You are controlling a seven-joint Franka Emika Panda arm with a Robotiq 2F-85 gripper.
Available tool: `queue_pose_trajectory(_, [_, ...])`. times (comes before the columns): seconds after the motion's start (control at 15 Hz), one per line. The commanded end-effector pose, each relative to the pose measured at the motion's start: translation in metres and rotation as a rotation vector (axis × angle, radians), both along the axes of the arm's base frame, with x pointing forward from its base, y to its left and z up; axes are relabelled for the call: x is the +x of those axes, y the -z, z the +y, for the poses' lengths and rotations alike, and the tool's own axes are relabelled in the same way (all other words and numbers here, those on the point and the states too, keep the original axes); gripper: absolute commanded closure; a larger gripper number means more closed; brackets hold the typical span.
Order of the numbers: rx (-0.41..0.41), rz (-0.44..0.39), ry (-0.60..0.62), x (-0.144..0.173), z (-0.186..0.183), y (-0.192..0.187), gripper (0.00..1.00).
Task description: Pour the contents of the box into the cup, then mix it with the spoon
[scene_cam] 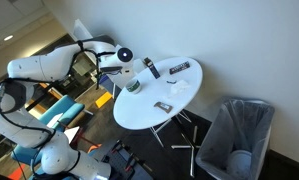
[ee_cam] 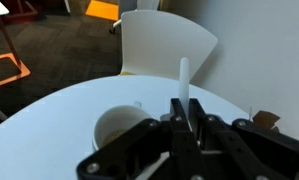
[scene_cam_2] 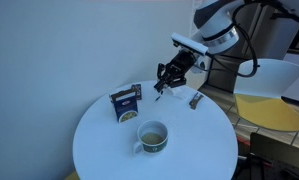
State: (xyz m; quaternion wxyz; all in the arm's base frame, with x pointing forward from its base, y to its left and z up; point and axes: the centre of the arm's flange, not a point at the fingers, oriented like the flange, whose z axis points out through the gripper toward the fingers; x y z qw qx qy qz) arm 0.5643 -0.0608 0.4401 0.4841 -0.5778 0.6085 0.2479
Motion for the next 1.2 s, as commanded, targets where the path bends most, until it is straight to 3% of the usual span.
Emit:
queue_pose_trajectory(0.0, [0.164, -0.064, -0.104, 0.012, 0.002, 0.02, 0.97])
queue_pose_trajectory(0.33, [0.39, -0.08, -0.267, 0.035, 0.036, 0.064, 0.97])
queue_pose_trajectory(0.6, [0.544, 0.012, -0.416, 0.05, 0.061, 0.096, 0.97])
queue_pose_trajectory(0.73, [0.552, 0.076, -0.449, 0.053, 0.068, 0.111, 0.97])
queue_pose_trajectory(0.87, [0.468, 0.107, -0.422, 0.055, 0.07, 0.122, 0.97])
queue_pose_trajectory(0.93, [0.522, 0.068, -0.417, 0.041, 0.07, 0.127, 0.88])
queue_pose_trajectory(1.13, [0.5, 0.084, -0.422, 0.047, 0.07, 0.132, 0.88])
